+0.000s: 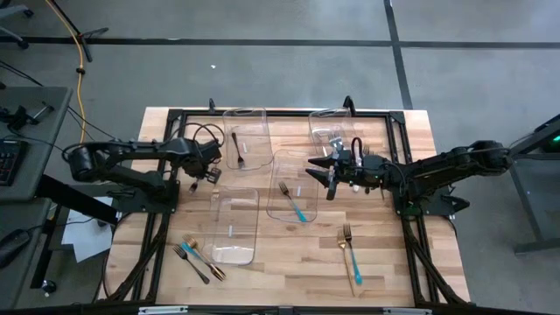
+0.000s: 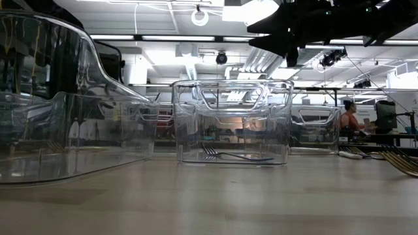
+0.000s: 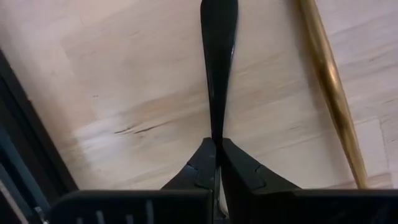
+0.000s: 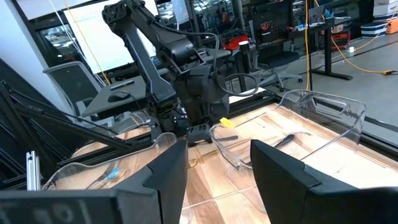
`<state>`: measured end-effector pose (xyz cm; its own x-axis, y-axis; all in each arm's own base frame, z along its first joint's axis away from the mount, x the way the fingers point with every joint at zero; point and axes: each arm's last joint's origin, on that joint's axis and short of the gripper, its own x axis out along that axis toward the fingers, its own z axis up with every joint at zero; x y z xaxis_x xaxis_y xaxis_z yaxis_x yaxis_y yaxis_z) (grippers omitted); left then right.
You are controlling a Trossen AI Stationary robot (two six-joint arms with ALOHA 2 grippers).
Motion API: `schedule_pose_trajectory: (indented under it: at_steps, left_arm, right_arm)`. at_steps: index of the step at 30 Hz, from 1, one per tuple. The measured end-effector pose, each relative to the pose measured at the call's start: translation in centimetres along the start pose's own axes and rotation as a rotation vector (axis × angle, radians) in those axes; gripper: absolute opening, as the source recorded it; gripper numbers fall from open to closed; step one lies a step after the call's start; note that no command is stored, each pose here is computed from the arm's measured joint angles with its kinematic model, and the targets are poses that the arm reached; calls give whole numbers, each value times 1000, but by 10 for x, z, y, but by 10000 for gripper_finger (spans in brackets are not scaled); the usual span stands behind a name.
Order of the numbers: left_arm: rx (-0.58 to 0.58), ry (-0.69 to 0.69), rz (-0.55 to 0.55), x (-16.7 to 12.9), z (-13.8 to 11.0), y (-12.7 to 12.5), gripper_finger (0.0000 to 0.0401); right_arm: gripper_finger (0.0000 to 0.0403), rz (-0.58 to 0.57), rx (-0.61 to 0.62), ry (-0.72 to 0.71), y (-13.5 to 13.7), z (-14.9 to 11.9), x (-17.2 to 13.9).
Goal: Sort silverware by color (type)
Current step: Put the black fork into the top left transparent bin
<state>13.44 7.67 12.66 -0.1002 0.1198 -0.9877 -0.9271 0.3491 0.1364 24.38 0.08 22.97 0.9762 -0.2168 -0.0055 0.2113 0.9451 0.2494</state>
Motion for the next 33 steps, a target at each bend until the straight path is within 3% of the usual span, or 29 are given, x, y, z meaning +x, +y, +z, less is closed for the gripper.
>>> schedule_pose_trajectory:
  at_steps: [11,17,22,26,29,33]
  left_arm:
    - [19,-181,158,-29,9,-2,1]
    - [-26,-367,127,-61,18,0,1]
    - [-63,-606,65,-113,23,10,1]
    - [-91,-867,-80,-164,20,22,1]
    - [-59,-1091,-283,-194,11,24,1]
    - [41,-1309,-545,-207,-5,16,1]
  right_arm:
    - [171,0,0,0,0,0,0]
    - [171,0,-3,0,0,0,0]
    - [171,0,-8,0,0,0,0]
    - [171,0,-11,0,0,0,0]
    - [171,0,-17,1,0,0,0]
    - [171,0,-28,0,0,0,0]
